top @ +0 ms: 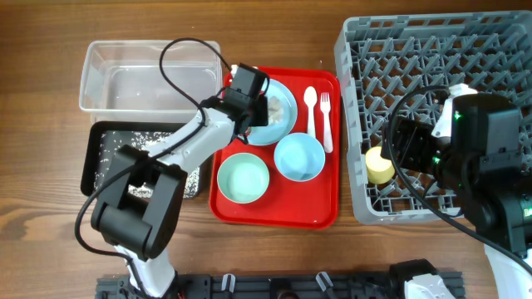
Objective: Sort waste into correct bins and load items into the dishwasher rack
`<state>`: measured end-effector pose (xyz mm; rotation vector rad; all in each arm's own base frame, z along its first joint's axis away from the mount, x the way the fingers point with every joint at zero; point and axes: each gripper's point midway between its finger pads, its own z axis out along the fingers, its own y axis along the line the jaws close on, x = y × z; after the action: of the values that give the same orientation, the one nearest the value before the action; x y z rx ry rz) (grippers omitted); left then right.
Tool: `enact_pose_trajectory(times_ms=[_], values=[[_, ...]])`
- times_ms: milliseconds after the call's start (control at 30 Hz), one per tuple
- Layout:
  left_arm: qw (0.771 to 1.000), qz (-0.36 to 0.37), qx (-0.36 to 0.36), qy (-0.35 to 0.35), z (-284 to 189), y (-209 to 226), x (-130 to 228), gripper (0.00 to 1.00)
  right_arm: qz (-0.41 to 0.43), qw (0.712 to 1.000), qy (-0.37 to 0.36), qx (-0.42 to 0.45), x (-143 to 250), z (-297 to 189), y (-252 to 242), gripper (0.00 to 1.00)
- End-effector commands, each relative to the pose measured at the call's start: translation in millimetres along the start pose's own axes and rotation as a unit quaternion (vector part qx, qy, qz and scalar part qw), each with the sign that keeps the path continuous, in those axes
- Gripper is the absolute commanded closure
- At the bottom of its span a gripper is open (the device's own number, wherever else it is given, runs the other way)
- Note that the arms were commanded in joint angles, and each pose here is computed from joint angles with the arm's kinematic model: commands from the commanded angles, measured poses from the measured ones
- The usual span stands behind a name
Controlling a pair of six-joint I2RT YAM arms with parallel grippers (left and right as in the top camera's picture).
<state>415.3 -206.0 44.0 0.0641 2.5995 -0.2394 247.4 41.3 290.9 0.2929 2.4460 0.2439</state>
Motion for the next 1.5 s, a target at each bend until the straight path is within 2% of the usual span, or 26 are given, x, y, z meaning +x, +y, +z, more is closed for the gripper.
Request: enact_pose_trajectory(times_ms=[0, 133, 200, 300, 367, 400, 433, 467, 567, 633, 667, 700, 733, 833, 933, 967, 1000, 1067, 1133, 1233, 1300, 1333, 1367, 1400, 1433, 1467], values=[[0.998, 0.030, 0.040, -0.035, -13, -35, -21, 0.39, 0.006, 1.000, -0.001, -0.006, -1, -2, 2, 0.10], [0.998, 0.041, 0.040, -0.017, 10, -42, -4, 0.38, 0.006, 1.000, -0.002, -0.006, -1, -2, 2, 0.10], [0.998, 0.045, 0.041, -0.001, 20, -43, 7, 0.43, 0.006, 1.000, -0.002, -0.006, -1, -2, 2, 0.10], [0.997, 0.046, 0.058, -0.013, 19, -52, 2, 0.60, 0.008, 1.000, -0.002, -0.007, -1, -2, 2, 0.10], [0.997, 0.047, 0.057, -0.005, 19, -52, 6, 0.80, 0.008, 1.000, -0.003, -0.007, -1, -2, 2, 0.11], [0.997, 0.047, 0.054, -0.004, 17, -51, 6, 0.96, 0.008, 1.000, -0.002, -0.007, -1, -2, 2, 0.11], [0.998, 0.042, 0.050, -0.017, 4, -47, -5, 0.96, 0.008, 1.000, -0.001, -0.006, -1, -3, 2, 0.11], [0.998, 0.033, 0.037, -0.036, -14, -36, -19, 0.96, 0.008, 1.000, 0.000, -0.006, 1, -4, 1, 0.11], [0.992, -0.030, -0.043, -0.119, -99, 39, -74, 0.96, 0.008, 1.000, -0.001, -0.006, 1, -4, 1, 0.10], [0.983, -0.086, -0.075, -0.146, -117, 96, -96, 0.96, 0.008, 1.000, -0.001, -0.006, 1, -4, 1, 0.11], [0.980, -0.105, -0.090, -0.146, -115, 119, -98, 0.88, 0.008, 1.000, -0.001, -0.006, 1, -4, 1, 0.10], [0.978, -0.114, -0.095, -0.144, -111, 130, -99, 0.40, 0.008, 1.000, -0.001, -0.006, 1, -4, 1, 0.10], [0.979, -0.112, -0.098, -0.141, -110, 134, -98, 0.26, 0.008, 1.000, -0.001, -0.006, 1, -4, 1, 0.10], [0.990, -0.067, -0.035, -0.120, -106, 84, -88, 0.30, 0.008, 1.000, 0.000, -0.006, 1, -4, 1, 0.11], [0.991, -0.048, -0.044, -0.116, -101, 51, -76, 0.33, 0.008, 1.000, 0.000, -0.006, 1, -4, 1, 0.10], [0.995, -0.040, 0.000, -0.097, -96, 26, -67, 0.36, 0.008, 1.000, 0.000, -0.006, 1, -4, 1, 0.10], [0.996, -0.025, 0.008, -0.084, -89, 12, -58, 0.37, 0.008, 1.000, 0.000, -0.005, 1, -4, 1, 0.10], [0.998, -0.002, -0.035, -0.057, -49, 9, -37, 0.32, 0.008, 1.000, 0.000, -0.005, 1, -4, 1, 0.10], [0.999, 0.005, -0.046, -0.023, -7, 11, -16, 0.31, 0.008, 1.000, 0.001, -0.005, 2, -4, 1, 0.10], [0.998, 0.012, -0.057, 0.025, 29, 17, 14, 0.37, 0.008, 1.000, 0.001, -0.005, 2, -4, 1, 0.10], [0.997, 0.013, -0.061, 0.034, 35, 19, 21, 0.42, 0.008, 1.000, 0.002, -0.005, 2, -4, 1, 0.10], [0.997, 0.013, -0.063, 0.037, 37, 19, 22, 0.48, 0.008, 1.000, 0.001, -0.005, 2, -4, 1, 0.10], [0.997, 0.014, -0.064, 0.040, 38, 20, 24, 0.63, 0.008, 1.000, 0.002, -0.005, 2, -4, 1, 0.10], [0.997, 0.014, -0.066, 0.045, 38, 21, 27, 0.89, 0.008, 1.000, 0.001, -0.005, 2, -4, 1, 0.10], [0.997, 0.013, -0.056, 0.044, 35, 17, 25, 0.96, 0.008, 1.000, 0.002, -0.005, 2, -4, 1, 0.10], [0.998, 0.011, -0.042, 0.039, 27, 11, 19, 0.96, 0.008, 1.000, 0.002, -0.005, 2, -4, 1, 0.10]])
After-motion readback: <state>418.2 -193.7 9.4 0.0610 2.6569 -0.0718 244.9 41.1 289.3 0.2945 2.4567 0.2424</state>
